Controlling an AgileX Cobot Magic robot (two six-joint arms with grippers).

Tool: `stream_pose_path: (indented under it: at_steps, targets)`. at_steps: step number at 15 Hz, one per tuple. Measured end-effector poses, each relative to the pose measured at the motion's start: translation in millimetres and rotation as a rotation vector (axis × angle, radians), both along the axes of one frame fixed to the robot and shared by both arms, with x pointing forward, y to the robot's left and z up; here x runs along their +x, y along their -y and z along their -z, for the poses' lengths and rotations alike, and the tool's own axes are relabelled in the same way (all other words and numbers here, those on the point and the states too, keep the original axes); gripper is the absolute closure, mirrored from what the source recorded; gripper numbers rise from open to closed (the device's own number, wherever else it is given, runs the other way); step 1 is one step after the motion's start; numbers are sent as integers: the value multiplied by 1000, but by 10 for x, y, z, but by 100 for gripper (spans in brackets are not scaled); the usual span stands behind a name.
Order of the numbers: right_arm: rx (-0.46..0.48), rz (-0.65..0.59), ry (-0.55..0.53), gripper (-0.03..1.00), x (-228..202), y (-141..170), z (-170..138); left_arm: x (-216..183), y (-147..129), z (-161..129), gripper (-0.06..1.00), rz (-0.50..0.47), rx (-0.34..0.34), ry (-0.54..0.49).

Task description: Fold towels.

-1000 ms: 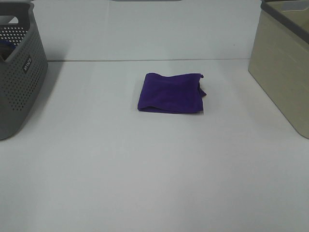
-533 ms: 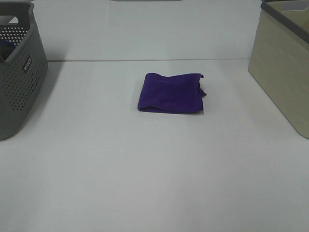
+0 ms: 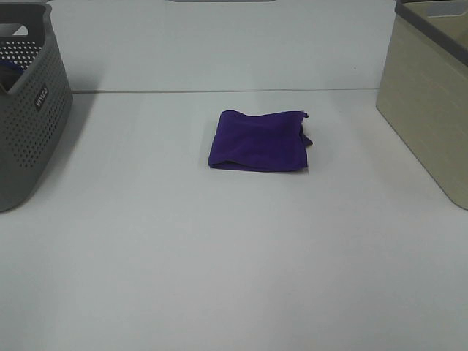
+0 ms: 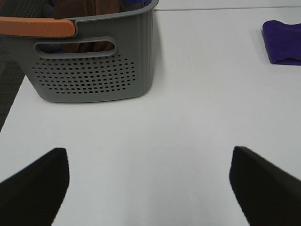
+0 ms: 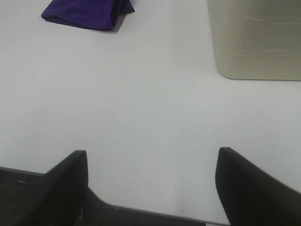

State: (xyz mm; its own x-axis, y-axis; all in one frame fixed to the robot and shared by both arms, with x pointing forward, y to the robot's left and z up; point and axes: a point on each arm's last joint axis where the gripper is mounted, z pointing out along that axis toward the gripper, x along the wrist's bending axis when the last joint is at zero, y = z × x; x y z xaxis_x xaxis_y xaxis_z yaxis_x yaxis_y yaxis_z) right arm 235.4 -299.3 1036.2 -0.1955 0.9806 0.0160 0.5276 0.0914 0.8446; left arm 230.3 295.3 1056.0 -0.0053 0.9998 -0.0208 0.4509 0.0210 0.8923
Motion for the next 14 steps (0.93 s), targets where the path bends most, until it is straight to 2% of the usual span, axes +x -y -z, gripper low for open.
stream_pose_path:
  at_steps: [14]
  targets:
    - [-2, 10, 1, 22, 1, 0, -1, 1, 2, -1, 9, 1, -2, 1]
